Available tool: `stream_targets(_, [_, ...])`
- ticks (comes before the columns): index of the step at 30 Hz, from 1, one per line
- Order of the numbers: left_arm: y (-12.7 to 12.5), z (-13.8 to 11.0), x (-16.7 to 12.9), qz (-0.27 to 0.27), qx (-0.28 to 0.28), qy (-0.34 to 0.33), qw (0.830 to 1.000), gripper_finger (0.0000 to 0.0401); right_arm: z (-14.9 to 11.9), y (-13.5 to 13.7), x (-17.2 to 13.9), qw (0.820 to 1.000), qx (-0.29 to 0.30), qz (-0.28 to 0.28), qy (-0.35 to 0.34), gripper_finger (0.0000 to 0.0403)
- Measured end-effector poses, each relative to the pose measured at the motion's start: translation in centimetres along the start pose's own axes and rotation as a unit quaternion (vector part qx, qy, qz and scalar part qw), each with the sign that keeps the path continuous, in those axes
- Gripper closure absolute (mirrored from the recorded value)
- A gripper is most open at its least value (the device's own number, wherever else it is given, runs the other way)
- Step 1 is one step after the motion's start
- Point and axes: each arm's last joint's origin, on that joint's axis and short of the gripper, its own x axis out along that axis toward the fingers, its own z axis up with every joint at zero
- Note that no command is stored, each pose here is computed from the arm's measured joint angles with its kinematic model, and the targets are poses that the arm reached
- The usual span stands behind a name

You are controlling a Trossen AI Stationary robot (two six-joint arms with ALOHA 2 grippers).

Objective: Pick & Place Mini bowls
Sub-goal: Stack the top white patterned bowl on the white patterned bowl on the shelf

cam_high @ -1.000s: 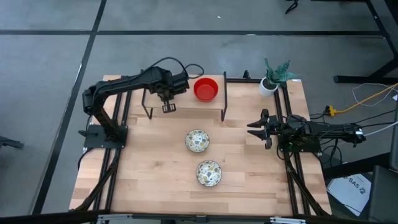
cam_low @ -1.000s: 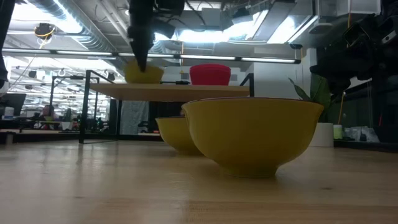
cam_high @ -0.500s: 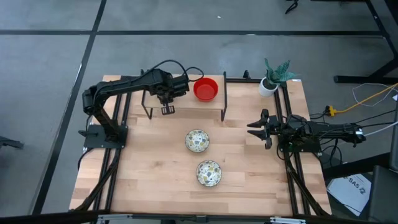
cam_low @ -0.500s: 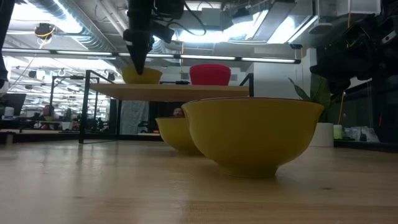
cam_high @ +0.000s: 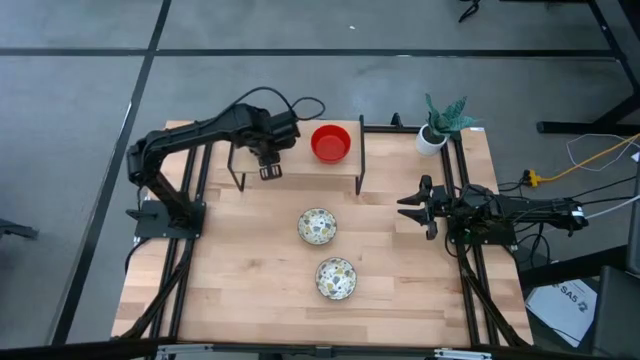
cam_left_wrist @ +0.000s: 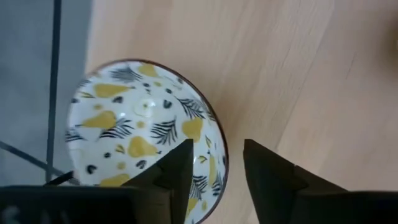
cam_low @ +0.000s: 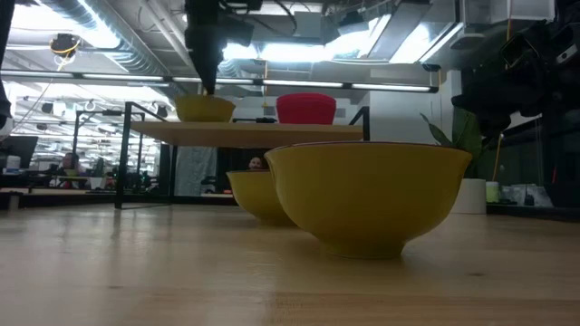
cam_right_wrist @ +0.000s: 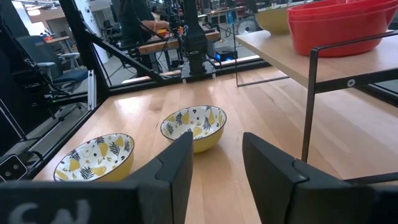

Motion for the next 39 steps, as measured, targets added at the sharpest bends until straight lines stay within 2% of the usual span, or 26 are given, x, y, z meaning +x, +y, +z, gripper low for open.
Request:
stream_targets(4, [0.5,-0.3,-1.8,-0.003,-0.016,-0.034,0.999,0.0247,0.0,0.0,0.0,1.0,0.0,0.0,0.0,0.0263])
stream_targets(8, [0.6,-0.7,-2.8,-0.03,-0.023,-0.053,0.998,0.0239,0.0,0.0,0.0,1.0,0.0,0.0,0.0,0.0263])
stream_targets(20, [0.7,-2.0,-4.9,-0.065,-0.041,-0.1,0.992,0.0248,0.0,0.0,0.0,1.0,0.0,0.0,0.0,0.0263])
stream_targets(25, [0.3,-2.3,-6.2,-0.103,-0.041,-0.14,0.984,0.0245,0.0,0.0,0.0,1.0,0.0,0.0,0.0,0.0263])
stream_targets(32, [-1.6,-3.3,-8.2,-0.155,0.038,-0.184,0.97,0.0244,0.0,0.0,0.0,1.0,0.0,0.0,0.0,0.0263])
stream_targets(39, [-4.9,-3.6,-9.5,-0.195,0.177,-0.215,0.94,0.0244,0.0,0.0,0.0,1.0,0.0,0.0,0.0,0.0263])
